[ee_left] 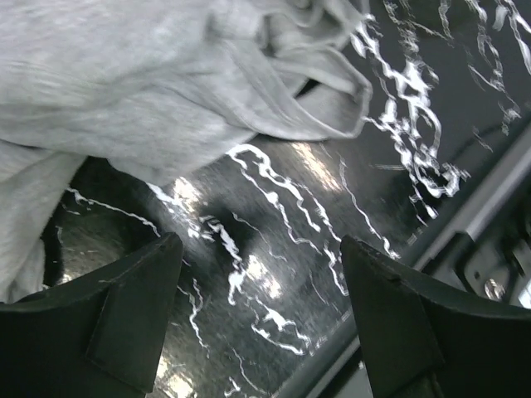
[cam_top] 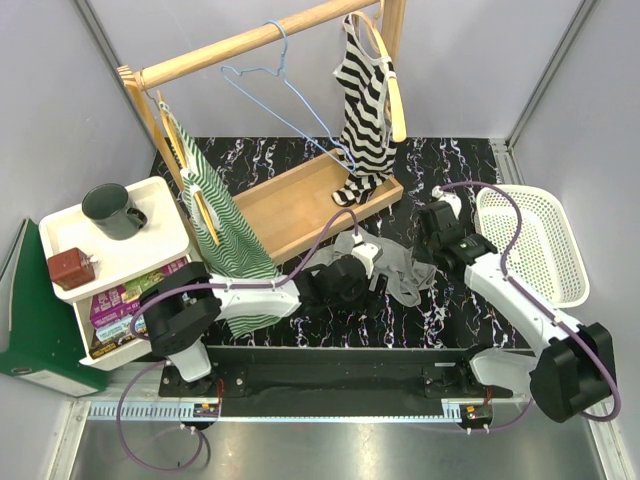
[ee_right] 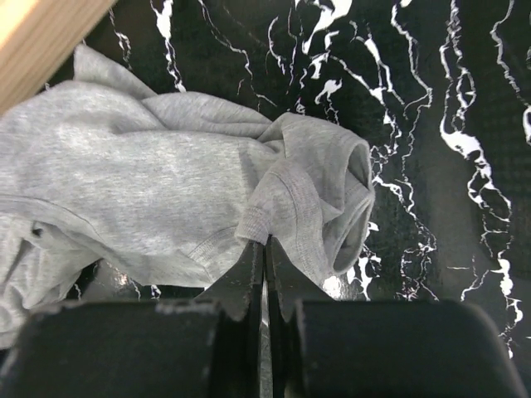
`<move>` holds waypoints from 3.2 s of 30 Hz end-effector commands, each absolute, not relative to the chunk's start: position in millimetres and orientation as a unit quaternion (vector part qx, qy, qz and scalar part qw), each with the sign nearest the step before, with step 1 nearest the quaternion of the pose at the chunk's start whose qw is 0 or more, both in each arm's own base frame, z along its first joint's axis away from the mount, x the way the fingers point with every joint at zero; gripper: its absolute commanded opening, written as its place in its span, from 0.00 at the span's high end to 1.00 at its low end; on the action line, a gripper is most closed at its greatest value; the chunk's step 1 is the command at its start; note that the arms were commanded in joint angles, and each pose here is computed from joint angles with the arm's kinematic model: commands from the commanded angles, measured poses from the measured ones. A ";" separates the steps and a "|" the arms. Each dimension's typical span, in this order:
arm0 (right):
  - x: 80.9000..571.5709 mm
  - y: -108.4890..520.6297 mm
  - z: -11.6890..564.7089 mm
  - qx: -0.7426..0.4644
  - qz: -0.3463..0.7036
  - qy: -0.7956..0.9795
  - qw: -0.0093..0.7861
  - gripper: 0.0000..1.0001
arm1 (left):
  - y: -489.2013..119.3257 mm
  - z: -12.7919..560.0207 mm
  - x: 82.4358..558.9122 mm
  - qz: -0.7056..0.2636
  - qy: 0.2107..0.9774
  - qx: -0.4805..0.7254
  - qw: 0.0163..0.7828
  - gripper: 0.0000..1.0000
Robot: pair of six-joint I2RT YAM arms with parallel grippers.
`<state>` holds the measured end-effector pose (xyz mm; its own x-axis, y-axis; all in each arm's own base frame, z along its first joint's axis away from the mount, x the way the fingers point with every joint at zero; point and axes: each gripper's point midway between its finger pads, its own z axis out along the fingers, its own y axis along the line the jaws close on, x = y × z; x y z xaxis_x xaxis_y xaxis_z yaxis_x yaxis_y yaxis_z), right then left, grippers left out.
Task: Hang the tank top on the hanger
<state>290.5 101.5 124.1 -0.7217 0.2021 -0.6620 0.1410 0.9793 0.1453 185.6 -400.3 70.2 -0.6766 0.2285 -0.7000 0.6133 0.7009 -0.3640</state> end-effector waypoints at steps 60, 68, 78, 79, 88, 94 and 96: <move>269.3 69.1 195.2 0.107 0.024 0.896 0.431 0.93 | -497.5 52.8 223.3 -0.325 0.838 0.283 0.336 0.32; 273.9 72.5 193.2 0.092 0.025 0.898 0.429 0.93 | -494.0 36.6 247.4 -0.341 0.843 0.260 0.325 0.33; 280.1 79.1 187.2 0.080 0.030 0.901 0.424 0.93 | -500.6 24.3 248.5 -0.352 0.846 0.256 0.308 0.38; 280.7 79.2 186.6 0.081 0.030 0.902 0.423 0.92 | -500.1 22.4 248.4 -0.350 0.847 0.255 0.307 0.40; 283.4 82.2 183.0 0.077 0.031 0.905 0.418 0.92 | -494.9 26.5 243.2 -0.353 0.854 0.241 0.298 0.45; 286.3 84.5 182.8 0.077 0.035 0.905 0.418 0.92 | -494.8 21.5 229.5 -0.346 0.862 0.242 0.282 0.49; 286.2 85.0 182.7 0.076 0.036 0.905 0.418 0.92 | -491.3 23.3 230.4 -0.335 0.864 0.240 0.288 0.48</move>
<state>273.6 79.7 164.3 -0.6843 0.1549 -0.7126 0.1263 0.9876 0.0934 245.9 -497.6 30.1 -0.6989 0.1839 -0.6912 0.6177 0.6424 -0.4536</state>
